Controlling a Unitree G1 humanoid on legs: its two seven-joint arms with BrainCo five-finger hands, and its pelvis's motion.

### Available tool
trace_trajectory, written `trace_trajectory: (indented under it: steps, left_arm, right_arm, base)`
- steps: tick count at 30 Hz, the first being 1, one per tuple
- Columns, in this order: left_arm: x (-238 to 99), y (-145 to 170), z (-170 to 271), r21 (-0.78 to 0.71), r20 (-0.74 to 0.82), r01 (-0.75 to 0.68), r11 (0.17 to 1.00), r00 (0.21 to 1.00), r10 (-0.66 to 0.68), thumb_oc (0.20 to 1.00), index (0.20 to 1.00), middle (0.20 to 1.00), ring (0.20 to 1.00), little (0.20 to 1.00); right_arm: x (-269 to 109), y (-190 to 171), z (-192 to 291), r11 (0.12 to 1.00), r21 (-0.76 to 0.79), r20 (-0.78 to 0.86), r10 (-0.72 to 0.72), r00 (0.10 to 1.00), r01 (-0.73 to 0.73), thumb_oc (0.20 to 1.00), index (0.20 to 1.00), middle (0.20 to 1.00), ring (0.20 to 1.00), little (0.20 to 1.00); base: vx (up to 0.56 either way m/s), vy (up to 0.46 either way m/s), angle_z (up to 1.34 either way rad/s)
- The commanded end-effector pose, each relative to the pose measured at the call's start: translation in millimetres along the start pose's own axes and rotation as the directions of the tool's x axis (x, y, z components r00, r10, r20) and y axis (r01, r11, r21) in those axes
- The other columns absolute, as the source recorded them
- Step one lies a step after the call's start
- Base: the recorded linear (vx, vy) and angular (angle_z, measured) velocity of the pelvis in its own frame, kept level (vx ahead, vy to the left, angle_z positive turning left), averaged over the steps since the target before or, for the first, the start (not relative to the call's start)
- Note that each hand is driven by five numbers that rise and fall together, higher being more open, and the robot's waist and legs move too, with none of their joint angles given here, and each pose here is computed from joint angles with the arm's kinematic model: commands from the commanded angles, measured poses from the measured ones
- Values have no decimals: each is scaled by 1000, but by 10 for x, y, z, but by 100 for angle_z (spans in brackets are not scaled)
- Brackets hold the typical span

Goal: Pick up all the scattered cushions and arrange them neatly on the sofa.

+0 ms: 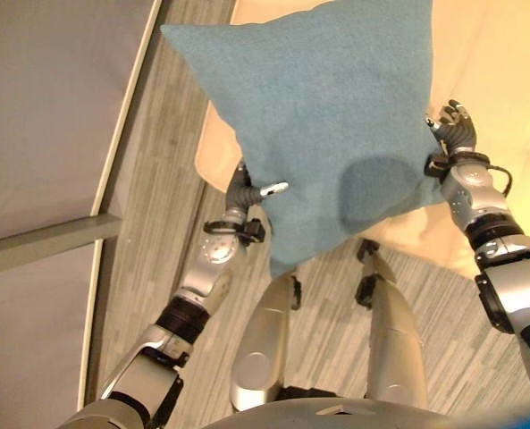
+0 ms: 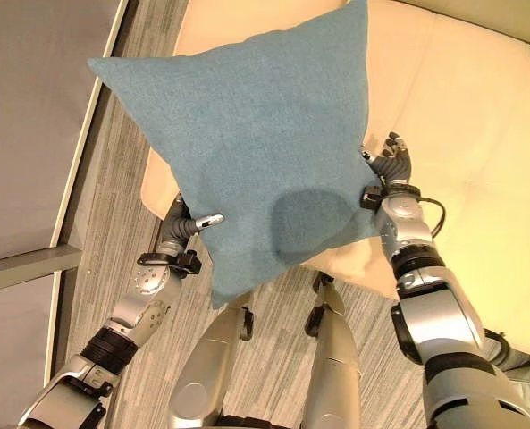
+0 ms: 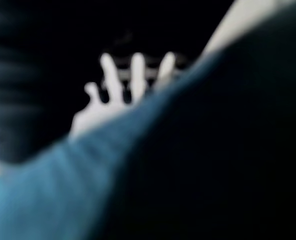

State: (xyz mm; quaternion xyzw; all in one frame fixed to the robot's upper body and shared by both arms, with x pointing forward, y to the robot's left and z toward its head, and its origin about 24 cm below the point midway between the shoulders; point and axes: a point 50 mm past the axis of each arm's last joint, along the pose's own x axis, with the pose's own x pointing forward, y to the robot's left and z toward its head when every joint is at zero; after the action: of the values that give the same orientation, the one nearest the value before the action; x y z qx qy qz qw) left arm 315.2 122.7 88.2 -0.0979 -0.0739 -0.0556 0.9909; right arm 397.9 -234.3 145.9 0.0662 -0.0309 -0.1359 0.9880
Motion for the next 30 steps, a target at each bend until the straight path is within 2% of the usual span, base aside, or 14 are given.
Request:
trace_trajectory:
  steps: [1, 8, 9, 10, 11, 19, 24, 25, 30]
  left_arm:
    - [170, -426, 192, 11, 94, 129, 992, 987, -129, 1000, 1000, 1000, 1000, 1000]
    - [230, -402, 162, 13, 93, 49, 999, 994, -50, 1000, 1000, 1000, 1000, 1000]
    - [235, -388, 163, 20, 96, 33, 999, 995, -35, 802, 802, 802, 802, 802]
    - [229, -379, 143, 20, 90, 24, 1000, 996, -25, 802, 802, 802, 802, 802]
    - [218, -355, 113, 9, 80, 7, 1000, 997, -8, 200, 200, 200, 200, 200]
    - [97, -189, -124, -51, -13, -91, 995, 996, 91, 200, 200, 200, 200, 200]
    - [-20, 1, -241, -57, -58, -153, 987, 987, 150, 200, 200, 200, 200, 200]
    - [-95, 74, -292, -56, -79, -170, 984, 983, 166, 200, 200, 200, 200, 200]
    - [-267, 168, -422, -74, -138, -185, 980, 975, 173, 200, 200, 200, 200, 200]
  right_arm:
    - [-165, 709, -81, 955, 102, 43, 274, 961, -277, 1000, 1000, 1000, 1000, 1000]
    - [-505, 1208, -432, 891, 163, -4, 429, 903, -423, 1000, 1000, 1000, 1000, 1000]
    - [-553, 1265, -463, 879, 190, -6, 446, 895, -437, 831, 831, 831, 831, 831]
    - [-586, 1310, -476, 870, 190, -6, 465, 885, -455, 831, 831, 831, 831, 831]
    - [-627, 1359, -481, 857, 209, 1, 481, 876, -471, 203, 203, 203, 203, 203]
    - [-776, 1412, -528, 829, 267, 29, 502, 864, -491, 200, 200, 200, 200, 200]
    - [-818, 1155, -693, 865, 238, -9, 458, 889, -443, 200, 200, 200, 200, 200]
    - [-844, 1000, -795, 882, 241, -38, 426, 904, -406, 200, 200, 200, 200, 200]
    - [-979, 682, -1024, 916, 213, -101, 368, 924, -341, 200, 200, 200, 200, 200]
  base:
    - [0, 0, 0]
    - [0, 0, 0]
    - [0, 0, 0]
    - [0, 0, 0]
    - [0, 0, 0]
    - [0, -1, 0]
    - [44, -7, 2]
    - [56, 4, 1]
    - [56, 21, -2]
